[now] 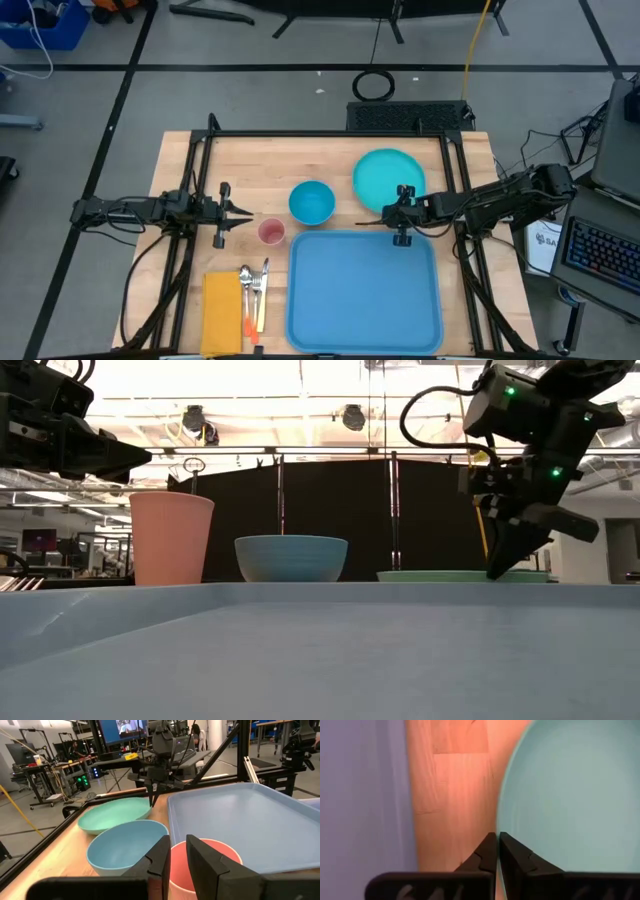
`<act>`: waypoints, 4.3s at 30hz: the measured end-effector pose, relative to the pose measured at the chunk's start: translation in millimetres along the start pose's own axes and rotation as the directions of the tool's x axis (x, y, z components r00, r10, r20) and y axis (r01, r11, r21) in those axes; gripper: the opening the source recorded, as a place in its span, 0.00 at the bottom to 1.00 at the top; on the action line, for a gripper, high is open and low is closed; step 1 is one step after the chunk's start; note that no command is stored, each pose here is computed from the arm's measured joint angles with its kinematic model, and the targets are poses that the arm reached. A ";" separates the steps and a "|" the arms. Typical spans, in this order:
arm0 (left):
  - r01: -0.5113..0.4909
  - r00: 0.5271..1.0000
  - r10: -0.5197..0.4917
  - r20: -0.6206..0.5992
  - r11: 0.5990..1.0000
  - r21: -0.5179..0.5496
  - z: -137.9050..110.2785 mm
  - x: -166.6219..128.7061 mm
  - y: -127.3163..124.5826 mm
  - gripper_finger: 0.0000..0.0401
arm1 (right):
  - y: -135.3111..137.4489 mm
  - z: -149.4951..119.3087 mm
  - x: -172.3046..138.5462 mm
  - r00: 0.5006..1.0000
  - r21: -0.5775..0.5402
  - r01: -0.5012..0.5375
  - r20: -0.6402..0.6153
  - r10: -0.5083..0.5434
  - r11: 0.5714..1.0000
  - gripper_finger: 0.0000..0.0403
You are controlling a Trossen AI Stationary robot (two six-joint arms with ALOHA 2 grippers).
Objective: Set up tray
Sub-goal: Put the light blue plate on the blue serving tray
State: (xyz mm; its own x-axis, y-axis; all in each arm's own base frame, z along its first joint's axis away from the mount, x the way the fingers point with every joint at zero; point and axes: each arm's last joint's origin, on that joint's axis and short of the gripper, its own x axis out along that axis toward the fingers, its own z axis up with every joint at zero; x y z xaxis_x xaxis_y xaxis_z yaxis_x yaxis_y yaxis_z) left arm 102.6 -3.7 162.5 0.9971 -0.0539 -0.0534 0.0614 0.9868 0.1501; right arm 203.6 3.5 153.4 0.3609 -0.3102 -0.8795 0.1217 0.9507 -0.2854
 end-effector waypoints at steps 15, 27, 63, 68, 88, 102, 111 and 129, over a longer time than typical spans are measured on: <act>0.000 1.000 0.000 0.000 1.000 0.000 0.0 0.0 0.0 0.17 | 8.3 -0.5 -4.0 0.997 0.027 0.077 0.025 -0.078 0.997 0.00; 0.000 1.000 0.000 0.000 1.000 0.000 0.0 0.0 0.0 0.17 | 24.7 21.3 -31.4 0.986 -0.013 0.110 0.124 -0.108 0.994 0.00; 0.000 1.000 0.000 0.000 1.000 0.000 0.0 0.0 0.0 0.17 | 91.3 33.8 -97.6 0.914 -0.007 -0.058 0.403 0.056 0.998 0.00; 0.000 1.000 0.000 0.000 1.000 0.000 0.0 0.0 0.0 0.17 | 99.5 36.7 -102.6 0.887 -0.028 -0.176 0.430 0.171 0.984 0.00; -0.001 1.000 0.001 0.000 1.000 0.000 0.0 0.0 0.0 0.17 | 160.5 47.4 -64.1 0.793 0.009 -0.536 0.347 0.500 0.844 0.00; -0.001 1.000 0.001 0.000 1.000 0.000 0.0 0.0 0.0 0.17 | 182.6 39.5 -63.6 0.744 0.122 -0.646 0.321 0.586 0.753 0.00; -0.001 1.000 0.001 0.000 1.000 0.000 0.0 0.0 0.0 0.17 | 192.3 40.9 -75.0 0.664 0.112 -0.723 0.385 0.641 0.682 0.00; 0.000 1.000 0.000 0.000 1.000 0.000 0.0 0.0 0.0 0.17 | 211.8 31.2 -61.1 0.651 0.273 -0.759 0.310 0.693 0.590 0.00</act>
State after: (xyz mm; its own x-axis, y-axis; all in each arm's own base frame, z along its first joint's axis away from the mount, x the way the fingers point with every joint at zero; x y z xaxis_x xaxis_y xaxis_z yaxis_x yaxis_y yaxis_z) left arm 102.6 -3.7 162.5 0.9971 -0.0537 -0.0536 0.0612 0.9867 0.1503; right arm 236.1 223.7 158.6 0.6059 0.4560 -0.6519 0.0502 0.7958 0.6034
